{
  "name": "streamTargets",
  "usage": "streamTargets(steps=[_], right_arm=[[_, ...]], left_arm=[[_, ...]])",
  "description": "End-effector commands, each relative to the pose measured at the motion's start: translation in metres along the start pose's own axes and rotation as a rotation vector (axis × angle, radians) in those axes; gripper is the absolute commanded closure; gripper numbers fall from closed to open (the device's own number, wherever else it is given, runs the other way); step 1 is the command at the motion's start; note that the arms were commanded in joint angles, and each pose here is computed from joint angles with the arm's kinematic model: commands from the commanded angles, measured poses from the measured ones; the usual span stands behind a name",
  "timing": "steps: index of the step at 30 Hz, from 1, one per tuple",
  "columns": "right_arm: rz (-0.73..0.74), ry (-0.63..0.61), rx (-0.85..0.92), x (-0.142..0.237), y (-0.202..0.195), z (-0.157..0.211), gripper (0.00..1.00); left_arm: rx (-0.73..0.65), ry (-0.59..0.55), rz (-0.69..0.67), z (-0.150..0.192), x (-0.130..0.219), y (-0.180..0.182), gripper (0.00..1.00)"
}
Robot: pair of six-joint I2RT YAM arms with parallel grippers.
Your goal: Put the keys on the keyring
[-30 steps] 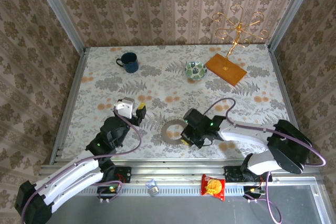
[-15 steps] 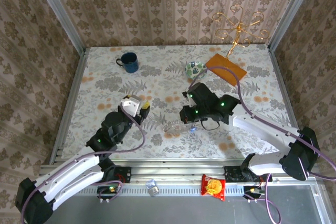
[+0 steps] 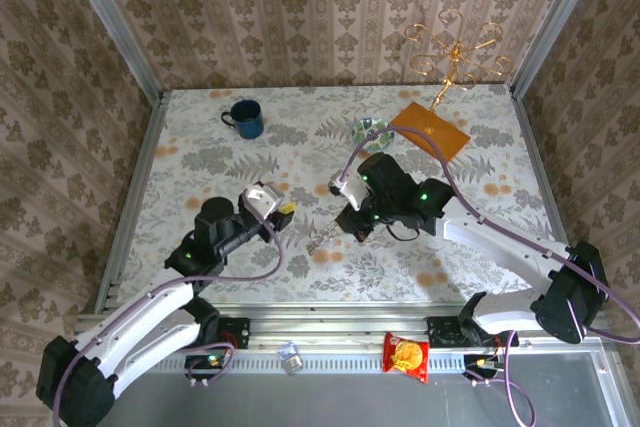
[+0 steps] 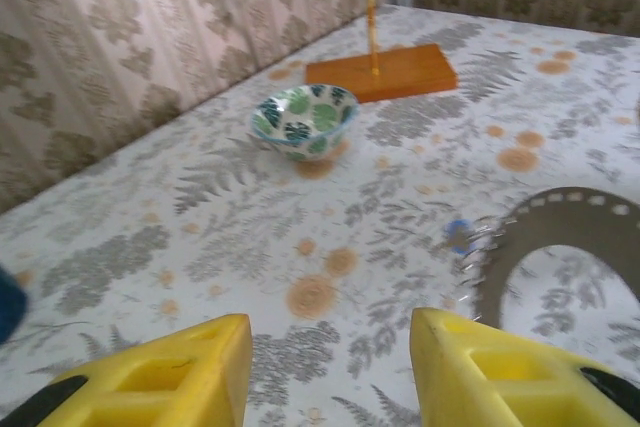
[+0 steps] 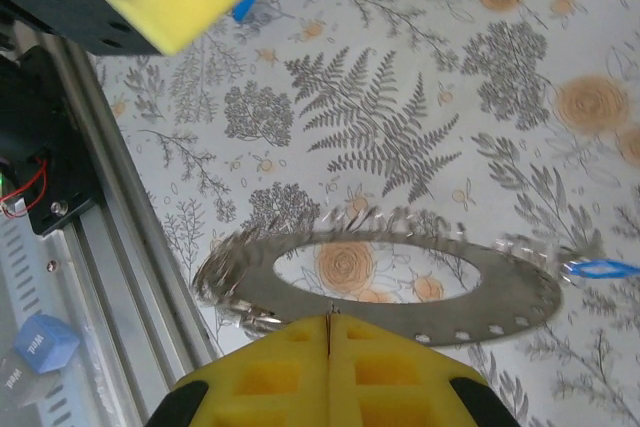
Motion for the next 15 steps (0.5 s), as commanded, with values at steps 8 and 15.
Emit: streamTargets(steps=[8,15], right_arm=[[-0.183,-0.18,0.278,0.0,0.022,-0.024,1.0],[-0.232,-0.164,0.351,-0.006,0.027,-0.02,1.0]], left_arm=[[-0.018,-0.023,0.409,0.0,0.001,-0.053,0.67],[-0.038,-0.002,0.516,0.014,-0.005,-0.073,0.7]])
Point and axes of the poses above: each hand's point on the last joint's axis, 136 mm out from that joint toward the fingers, its own x axis back along the fingers, its own y axis along the line the jaws close on, z = x × y, the point moved 1 cm from there along x, back along the fingers, and after that the axes turned 6 degrees about x, right-handed, at the moved point
